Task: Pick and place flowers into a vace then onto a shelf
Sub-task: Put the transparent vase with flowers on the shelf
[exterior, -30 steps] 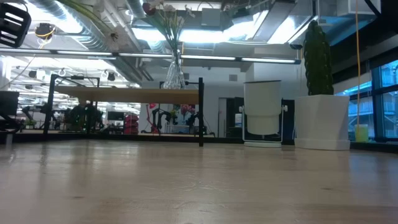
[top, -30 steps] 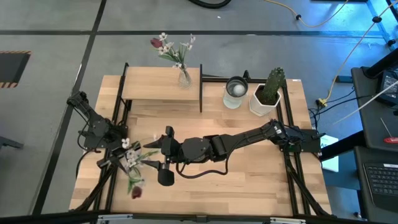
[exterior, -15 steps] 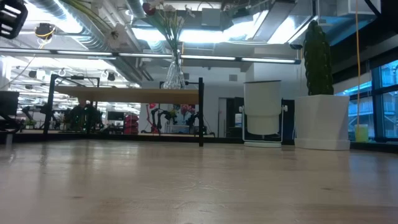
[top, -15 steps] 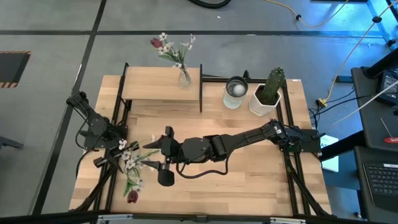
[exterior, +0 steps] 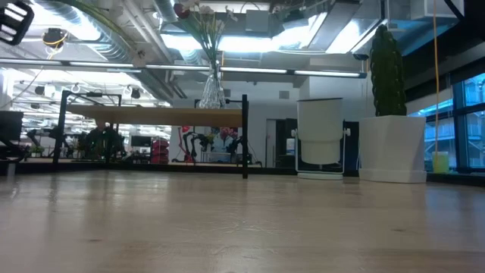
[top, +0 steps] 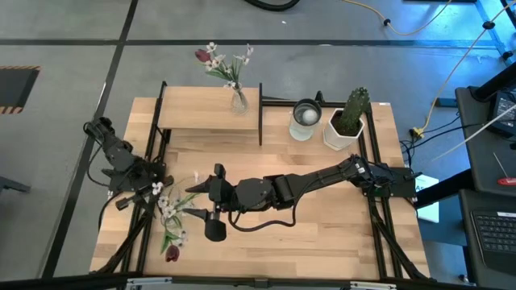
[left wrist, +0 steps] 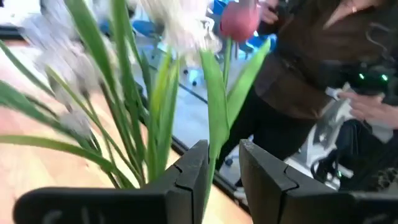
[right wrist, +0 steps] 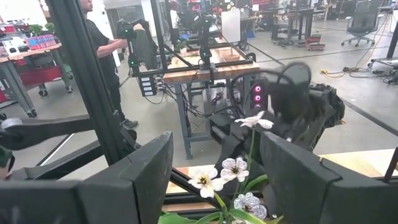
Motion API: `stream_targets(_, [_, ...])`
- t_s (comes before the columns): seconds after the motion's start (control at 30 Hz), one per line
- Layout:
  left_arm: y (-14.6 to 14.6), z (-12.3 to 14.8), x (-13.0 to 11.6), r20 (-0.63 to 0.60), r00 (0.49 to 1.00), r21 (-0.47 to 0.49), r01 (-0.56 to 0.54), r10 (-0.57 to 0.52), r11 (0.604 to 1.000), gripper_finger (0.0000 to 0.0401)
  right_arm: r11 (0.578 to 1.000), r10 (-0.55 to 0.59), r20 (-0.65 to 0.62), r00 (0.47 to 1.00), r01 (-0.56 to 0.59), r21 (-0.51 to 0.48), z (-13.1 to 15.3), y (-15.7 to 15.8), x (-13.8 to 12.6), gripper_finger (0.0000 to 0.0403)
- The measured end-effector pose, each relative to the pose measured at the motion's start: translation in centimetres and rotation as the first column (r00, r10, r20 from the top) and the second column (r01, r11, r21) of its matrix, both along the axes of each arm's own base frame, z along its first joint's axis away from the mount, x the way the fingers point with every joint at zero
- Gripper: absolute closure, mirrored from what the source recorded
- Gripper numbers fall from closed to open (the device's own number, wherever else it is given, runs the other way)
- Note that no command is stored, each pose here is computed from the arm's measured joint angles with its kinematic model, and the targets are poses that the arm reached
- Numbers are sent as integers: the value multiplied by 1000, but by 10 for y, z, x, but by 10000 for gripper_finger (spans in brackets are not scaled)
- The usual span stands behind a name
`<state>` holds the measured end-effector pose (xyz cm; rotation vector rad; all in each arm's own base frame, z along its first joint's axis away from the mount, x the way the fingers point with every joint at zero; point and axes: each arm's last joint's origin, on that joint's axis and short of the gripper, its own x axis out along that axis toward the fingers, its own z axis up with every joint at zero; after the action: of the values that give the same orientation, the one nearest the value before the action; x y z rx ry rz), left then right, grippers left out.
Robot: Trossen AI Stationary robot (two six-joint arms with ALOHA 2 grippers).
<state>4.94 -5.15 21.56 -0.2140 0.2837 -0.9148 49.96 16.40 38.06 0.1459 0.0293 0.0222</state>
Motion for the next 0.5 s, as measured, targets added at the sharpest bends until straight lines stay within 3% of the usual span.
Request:
stream_targets(0.1, [3, 10, -3, 4, 1000, -24, 0, 1, 1000, 315, 1000, 0, -4, 1000, 0, -2, 0, 0, 0, 160])
stream_targets(0.3, [8, 15, -6, -121, 989, -68, -96, 87, 993, 315, 1000, 0, -41, 999, 0, -16, -4, 0, 0, 160])
stream_targets(0.5, [10, 10, -6, -334, 930, -136, -209, 154, 968, 321, 999, -3, -122, 993, -1, -37, -12, 0, -1, 160])
